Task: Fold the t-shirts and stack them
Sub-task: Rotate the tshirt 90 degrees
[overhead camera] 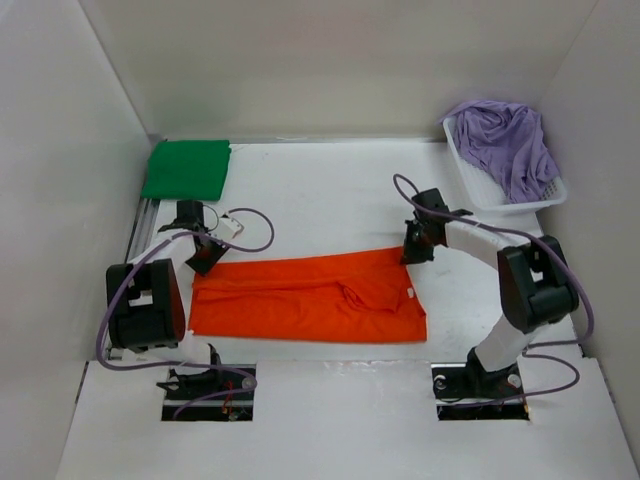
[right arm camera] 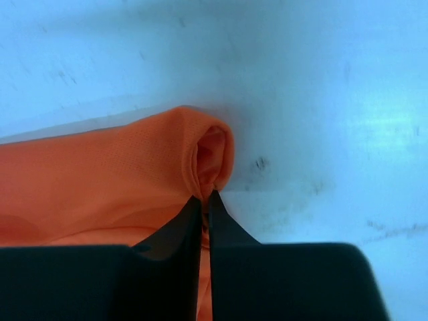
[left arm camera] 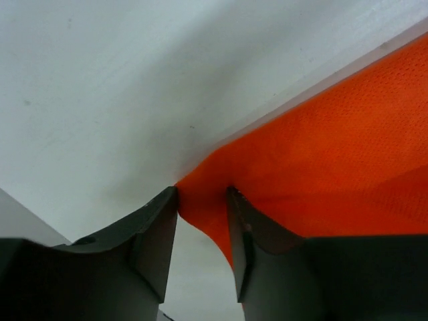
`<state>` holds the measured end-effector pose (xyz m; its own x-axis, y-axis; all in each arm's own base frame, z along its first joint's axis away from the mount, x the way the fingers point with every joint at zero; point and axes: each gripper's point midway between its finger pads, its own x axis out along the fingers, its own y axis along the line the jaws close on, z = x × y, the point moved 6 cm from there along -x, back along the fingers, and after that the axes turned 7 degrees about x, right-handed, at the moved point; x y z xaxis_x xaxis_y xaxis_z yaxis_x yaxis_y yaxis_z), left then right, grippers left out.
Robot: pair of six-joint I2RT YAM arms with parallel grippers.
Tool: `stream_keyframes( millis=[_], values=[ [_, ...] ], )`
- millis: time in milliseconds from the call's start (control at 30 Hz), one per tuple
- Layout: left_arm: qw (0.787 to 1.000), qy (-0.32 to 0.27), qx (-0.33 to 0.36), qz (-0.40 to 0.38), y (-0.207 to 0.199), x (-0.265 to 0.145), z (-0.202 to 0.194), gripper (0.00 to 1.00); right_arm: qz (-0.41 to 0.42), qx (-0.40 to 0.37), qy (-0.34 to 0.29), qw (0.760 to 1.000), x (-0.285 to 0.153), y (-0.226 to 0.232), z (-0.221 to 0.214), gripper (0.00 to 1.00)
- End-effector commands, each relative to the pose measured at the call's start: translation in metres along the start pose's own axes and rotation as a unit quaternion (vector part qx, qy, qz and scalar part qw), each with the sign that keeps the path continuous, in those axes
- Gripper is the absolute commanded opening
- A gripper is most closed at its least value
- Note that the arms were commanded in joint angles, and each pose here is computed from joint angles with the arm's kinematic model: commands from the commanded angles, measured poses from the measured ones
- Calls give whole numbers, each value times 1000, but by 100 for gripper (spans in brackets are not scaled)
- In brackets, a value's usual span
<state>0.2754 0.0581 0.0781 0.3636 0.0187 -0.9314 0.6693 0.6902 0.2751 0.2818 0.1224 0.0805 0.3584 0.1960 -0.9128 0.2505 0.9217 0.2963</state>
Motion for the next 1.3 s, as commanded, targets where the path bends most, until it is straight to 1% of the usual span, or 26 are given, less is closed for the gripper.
stream_keyframes(
  millis=[0, 67, 100, 233, 300, 333, 400, 433, 500, 600, 667, 733, 833, 967, 1067, 1167, 1200, 1233, 1267],
  values=[
    [1000, -4, -16, 21, 8, 2, 11, 26, 24, -18, -13, 999, 0, 19, 37, 3],
    [999, -2, -22, 29, 12, 2, 16, 19, 35, -21, -15, 999, 2, 32, 57, 0],
    [999, -4, -27, 35, 15, 0, 18, 18, 40, -24, -17, 999, 2, 39, 69, 0],
    [996, -13, -62, 67, 33, -8, 27, 18, 56, -35, -54, 996, 2, 72, 124, 0],
    [994, -18, -76, 76, 38, -11, 30, 23, 67, -42, -77, 994, 7, 90, 155, 5],
    [993, -20, -82, 78, 40, -13, 32, 27, 74, -47, -88, 992, 10, 100, 170, 13],
    [993, -24, -90, 79, 39, -18, 35, 41, 82, -55, -101, 990, 12, 115, 191, 34],
    [992, -24, -92, 78, 39, -20, 34, 45, 86, -58, -109, 989, 7, 122, 198, 43],
    [992, -33, -94, 84, 38, -32, 36, 57, 94, -60, -131, 985, -8, 128, 206, 50],
    [990, -49, -91, 99, 40, -47, 35, 63, 81, -48, -159, 983, -29, 117, 201, 64],
    [990, -44, -86, 99, 39, -45, 33, 64, 62, -24, -170, 983, -37, 96, 190, 66],
    [993, -29, -78, 89, 35, -35, 29, 64, 52, -3, -168, 984, -39, 78, 173, 66],
    [995, -8, -71, 66, 23, -18, 27, 63, 40, 36, -140, 989, -30, 49, 136, 67],
    [997, 6, -54, 50, 9, -7, 25, 62, 27, 71, -108, 991, -11, 22, 104, 67],
    [997, 5, -52, 51, 7, -8, 24, 62, 36, 85, -86, 992, 2, 19, 93, 67],
    [998, 8, -50, 48, 3, -9, 21, 62, 53, 95, -72, 991, 15, 26, 97, 67],
    [998, 9, -49, 47, 1, -9, 20, 62, 59, 94, -70, 991, 18, 30, 101, 65],
    [998, 9, -49, 47, 0, -9, 19, 62, 64, 94, -67, 991, 20, 35, 105, 61],
    [998, 11, -49, 47, -1, -10, 17, 62, 68, 93, -67, 991, 22, 39, 111, 54]
  ],
)
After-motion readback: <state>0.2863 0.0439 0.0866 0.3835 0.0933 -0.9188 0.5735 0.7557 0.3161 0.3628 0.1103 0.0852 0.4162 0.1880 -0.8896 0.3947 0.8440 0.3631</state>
